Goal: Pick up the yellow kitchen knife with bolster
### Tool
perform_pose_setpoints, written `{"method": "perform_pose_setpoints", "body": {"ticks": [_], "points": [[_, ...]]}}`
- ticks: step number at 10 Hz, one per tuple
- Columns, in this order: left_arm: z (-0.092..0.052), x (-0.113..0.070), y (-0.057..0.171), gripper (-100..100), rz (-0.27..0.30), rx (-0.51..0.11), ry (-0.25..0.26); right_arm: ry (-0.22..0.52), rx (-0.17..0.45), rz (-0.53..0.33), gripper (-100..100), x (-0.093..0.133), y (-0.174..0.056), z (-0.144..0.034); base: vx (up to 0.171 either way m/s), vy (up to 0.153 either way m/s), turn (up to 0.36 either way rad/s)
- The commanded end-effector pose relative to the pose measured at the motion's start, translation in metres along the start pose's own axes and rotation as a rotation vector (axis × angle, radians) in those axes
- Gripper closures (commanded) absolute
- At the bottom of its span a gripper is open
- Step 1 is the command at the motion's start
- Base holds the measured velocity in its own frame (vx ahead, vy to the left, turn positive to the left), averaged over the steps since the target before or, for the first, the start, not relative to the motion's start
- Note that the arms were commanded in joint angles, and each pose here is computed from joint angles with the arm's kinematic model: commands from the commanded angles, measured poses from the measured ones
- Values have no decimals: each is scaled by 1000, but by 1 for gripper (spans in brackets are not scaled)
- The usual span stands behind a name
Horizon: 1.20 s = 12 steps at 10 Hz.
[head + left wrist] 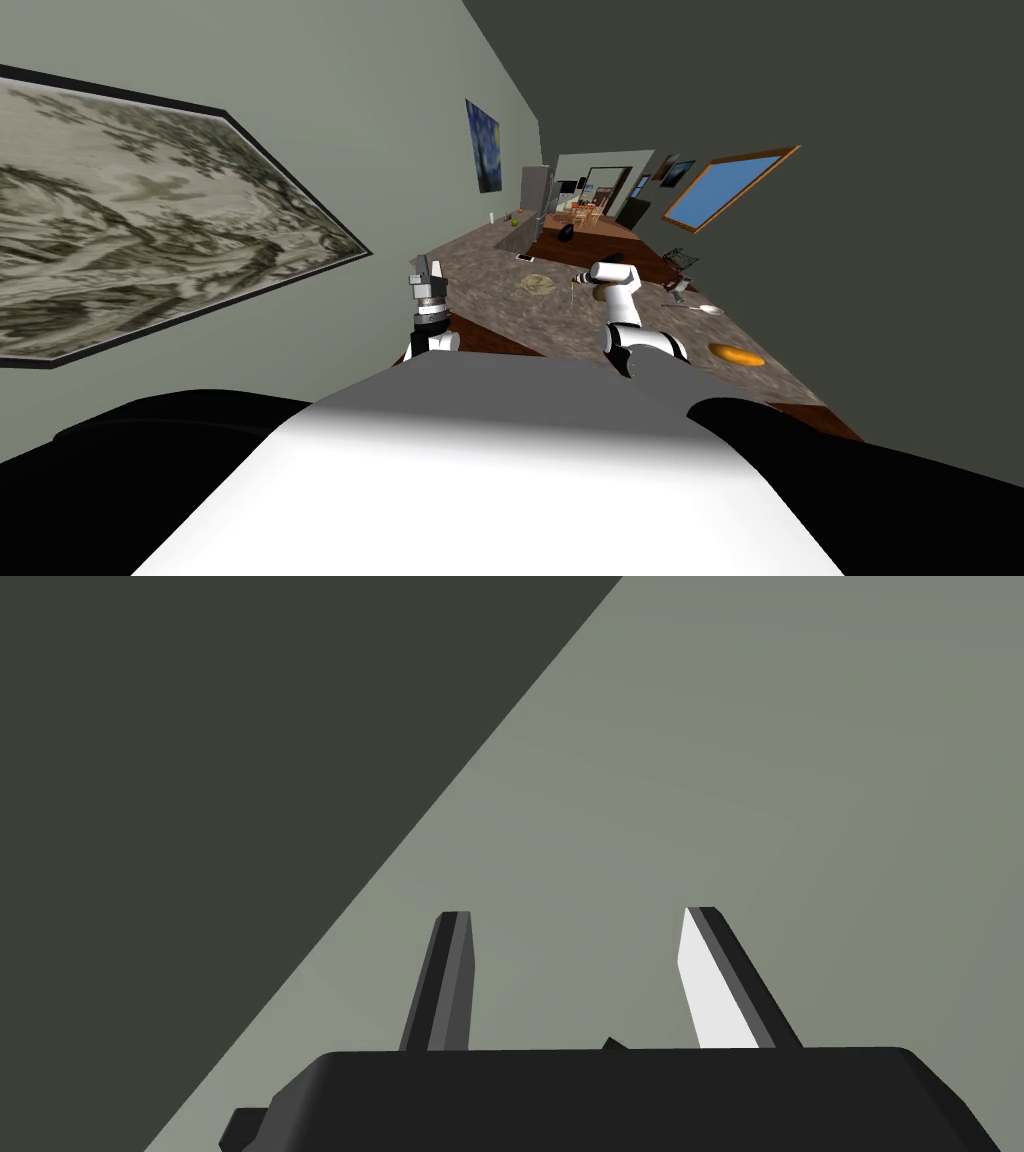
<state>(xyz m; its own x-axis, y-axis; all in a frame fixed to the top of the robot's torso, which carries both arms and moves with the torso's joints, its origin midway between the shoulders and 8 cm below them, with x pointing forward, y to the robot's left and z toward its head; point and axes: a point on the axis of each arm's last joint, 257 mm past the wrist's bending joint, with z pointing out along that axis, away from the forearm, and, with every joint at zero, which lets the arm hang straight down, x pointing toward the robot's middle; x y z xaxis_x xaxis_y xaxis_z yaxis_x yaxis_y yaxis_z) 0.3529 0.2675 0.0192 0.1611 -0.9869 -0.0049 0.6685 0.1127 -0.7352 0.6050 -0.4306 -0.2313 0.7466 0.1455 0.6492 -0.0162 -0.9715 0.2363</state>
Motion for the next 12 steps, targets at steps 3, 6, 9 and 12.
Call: {"method": "perform_pose_setpoints", "body": {"ticks": [3, 6, 9, 12], "points": [[0, 0, 0, 0, 0, 0, 0, -117, 38, 94, -100, -16, -2, 0, 47, 19, -23], [0, 0, 0, 0, 0, 0, 0, -220, 64, 140, -100, -40, -7, 2, 54, 25, -28], [0, 0, 0, 0, 0, 0, 0, -329, 95, 209, -100, -57, -14, -3, 61, 17, -36], [0, 0, 0, 0, 0, 0, 0, -407, 112, 245, -100, -76, -19, -4, 58, 22, -36]]}}
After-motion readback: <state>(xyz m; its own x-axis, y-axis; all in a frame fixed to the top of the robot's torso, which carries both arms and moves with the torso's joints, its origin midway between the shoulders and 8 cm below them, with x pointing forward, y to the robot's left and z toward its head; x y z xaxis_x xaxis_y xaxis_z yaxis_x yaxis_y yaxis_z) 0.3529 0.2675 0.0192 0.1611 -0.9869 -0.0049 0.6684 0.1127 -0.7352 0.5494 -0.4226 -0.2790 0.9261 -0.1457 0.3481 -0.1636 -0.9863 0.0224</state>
